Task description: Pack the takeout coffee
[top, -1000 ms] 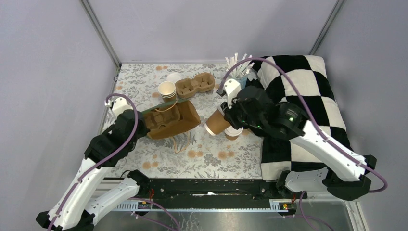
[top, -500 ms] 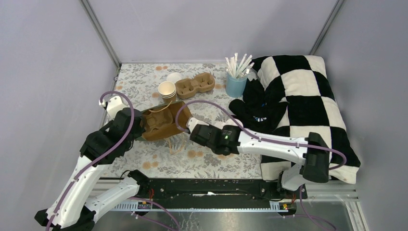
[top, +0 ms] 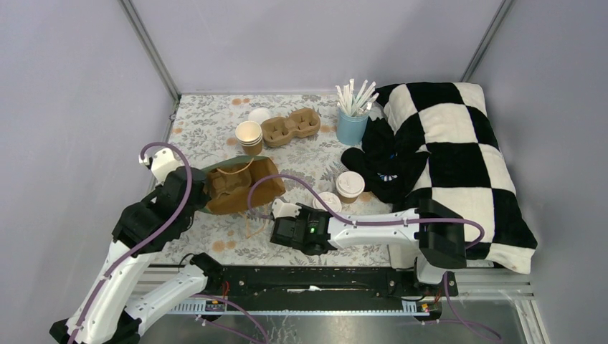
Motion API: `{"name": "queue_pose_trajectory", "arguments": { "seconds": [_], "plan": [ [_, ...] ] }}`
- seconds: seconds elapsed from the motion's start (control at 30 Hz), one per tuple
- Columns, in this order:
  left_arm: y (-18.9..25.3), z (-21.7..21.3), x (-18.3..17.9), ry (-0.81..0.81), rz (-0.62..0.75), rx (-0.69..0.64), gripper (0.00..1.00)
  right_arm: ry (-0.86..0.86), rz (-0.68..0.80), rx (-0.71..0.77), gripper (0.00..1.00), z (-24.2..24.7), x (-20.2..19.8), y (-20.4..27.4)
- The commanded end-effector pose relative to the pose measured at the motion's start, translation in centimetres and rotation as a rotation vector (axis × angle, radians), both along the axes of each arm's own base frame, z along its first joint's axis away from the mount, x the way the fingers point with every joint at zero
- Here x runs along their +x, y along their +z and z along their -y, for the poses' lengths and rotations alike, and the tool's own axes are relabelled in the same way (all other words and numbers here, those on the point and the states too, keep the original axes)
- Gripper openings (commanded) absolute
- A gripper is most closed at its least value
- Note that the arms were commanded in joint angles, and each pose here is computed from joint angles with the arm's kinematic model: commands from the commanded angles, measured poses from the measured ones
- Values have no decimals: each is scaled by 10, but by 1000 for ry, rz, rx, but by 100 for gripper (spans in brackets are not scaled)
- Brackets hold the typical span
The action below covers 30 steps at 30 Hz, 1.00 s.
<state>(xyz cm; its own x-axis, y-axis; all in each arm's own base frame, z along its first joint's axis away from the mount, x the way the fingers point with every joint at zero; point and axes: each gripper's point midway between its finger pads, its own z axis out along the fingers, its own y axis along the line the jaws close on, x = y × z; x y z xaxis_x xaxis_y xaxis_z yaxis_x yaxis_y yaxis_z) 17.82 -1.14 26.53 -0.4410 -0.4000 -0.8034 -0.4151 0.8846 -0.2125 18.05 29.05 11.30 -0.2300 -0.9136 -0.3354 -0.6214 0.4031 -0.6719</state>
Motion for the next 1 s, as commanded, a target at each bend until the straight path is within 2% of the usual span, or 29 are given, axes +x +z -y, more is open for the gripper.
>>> {"name": "queue_pose_trajectory", "arguments": {
  "seconds": [0.0, 0.13, 0.2, 0.4, 0.5, 0.6, 0.77, 0.83, 0.97],
  "plan": [
    [5, -5, 1, 18, 33, 5, 0, -36, -17, 45, 28, -2, -8, -2],
    [4, -5, 0, 12, 32, 8, 0, -38, -33, 60, 47, -6, -12, 5],
    [3, -5, 0, 7, 30, 11, 0, -19, -71, 85, 62, -10, -18, 11],
    [3, -4, -1, -6, 40, 1, 0, 31, -255, 279, 98, -32, -47, 54],
    [1, -2, -2, -16, 34, -2, 0, 2, -380, 352, 100, -28, -66, 67],
    [3, 1, -2, -35, 43, -16, 0, -190, -538, 450, 100, -19, -70, 68],
    [1, 6, -5, -58, 45, -49, 0, -443, -668, 625, 100, -15, -35, 67],
    [1, 10, -5, -82, 52, -67, 0, -529, -693, 616, 100, -10, -22, 60],
    [-2, 18, -8, -116, 43, -101, 0, -564, -634, 538, 100, -4, -3, 51]
  ]
}}
